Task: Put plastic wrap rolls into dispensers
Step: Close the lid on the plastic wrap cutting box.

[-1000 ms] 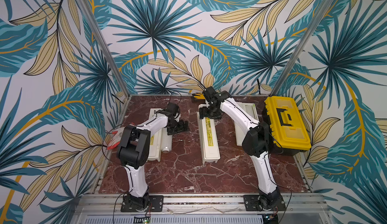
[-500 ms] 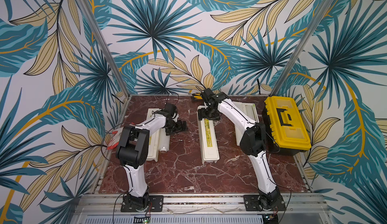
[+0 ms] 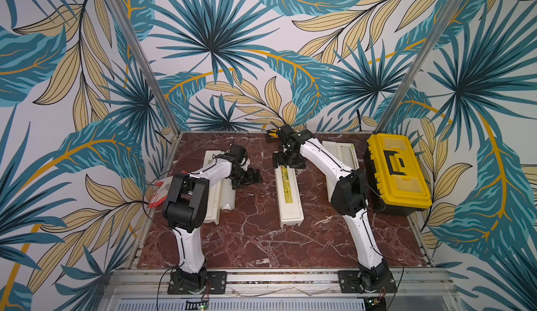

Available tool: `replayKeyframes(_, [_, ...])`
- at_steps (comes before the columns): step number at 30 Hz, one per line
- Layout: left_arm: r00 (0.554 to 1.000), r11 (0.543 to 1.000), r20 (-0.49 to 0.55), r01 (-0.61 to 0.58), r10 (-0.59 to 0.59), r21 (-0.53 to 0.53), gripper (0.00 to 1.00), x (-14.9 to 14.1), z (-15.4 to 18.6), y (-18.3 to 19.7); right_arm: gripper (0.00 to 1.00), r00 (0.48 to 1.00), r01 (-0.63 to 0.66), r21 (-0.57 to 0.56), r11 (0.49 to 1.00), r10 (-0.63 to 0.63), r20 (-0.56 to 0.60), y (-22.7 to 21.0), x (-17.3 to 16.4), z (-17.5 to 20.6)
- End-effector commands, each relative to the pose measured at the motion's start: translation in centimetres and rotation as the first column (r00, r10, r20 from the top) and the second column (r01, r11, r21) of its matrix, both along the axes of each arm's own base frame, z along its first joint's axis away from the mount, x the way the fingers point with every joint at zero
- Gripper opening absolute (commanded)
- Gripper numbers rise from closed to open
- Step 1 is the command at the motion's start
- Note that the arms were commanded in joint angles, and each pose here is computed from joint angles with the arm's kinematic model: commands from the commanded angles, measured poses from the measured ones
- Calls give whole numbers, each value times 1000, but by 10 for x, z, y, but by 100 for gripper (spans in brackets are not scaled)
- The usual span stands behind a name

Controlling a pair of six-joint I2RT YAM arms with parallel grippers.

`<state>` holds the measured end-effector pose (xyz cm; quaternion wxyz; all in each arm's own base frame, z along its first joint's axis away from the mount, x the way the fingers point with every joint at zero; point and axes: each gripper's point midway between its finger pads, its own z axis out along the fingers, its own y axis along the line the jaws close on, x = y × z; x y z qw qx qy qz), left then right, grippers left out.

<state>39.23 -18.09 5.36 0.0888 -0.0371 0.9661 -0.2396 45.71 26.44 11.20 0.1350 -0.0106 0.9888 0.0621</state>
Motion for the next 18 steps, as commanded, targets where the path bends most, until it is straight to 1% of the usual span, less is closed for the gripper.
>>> replayKeyframes(1, [999, 1000, -23, 23, -23, -5, 98, -6, -12, -6, 99, 1000, 16, -16, 1000, -16, 6, -2, -3, 6])
replayKeyframes(8, [1000, 999, -2, 31, -31, -13, 98, 0, -5, -13, 99, 1000, 28, -47, 999, -28, -1, -8, -5, 0])
replayKeyframes(14, [999, 999, 35, 34, -33, -33, 98, 9, 10, -18, 99, 998, 13, 11, 1000, -13, 66, -2, 1, 15])
replayKeyframes(18, [999, 999, 41, 35, -33, -38, 98, 12, 12, -22, 99, 997, 1, 40, 999, -4, 75, 3, 2, 19])
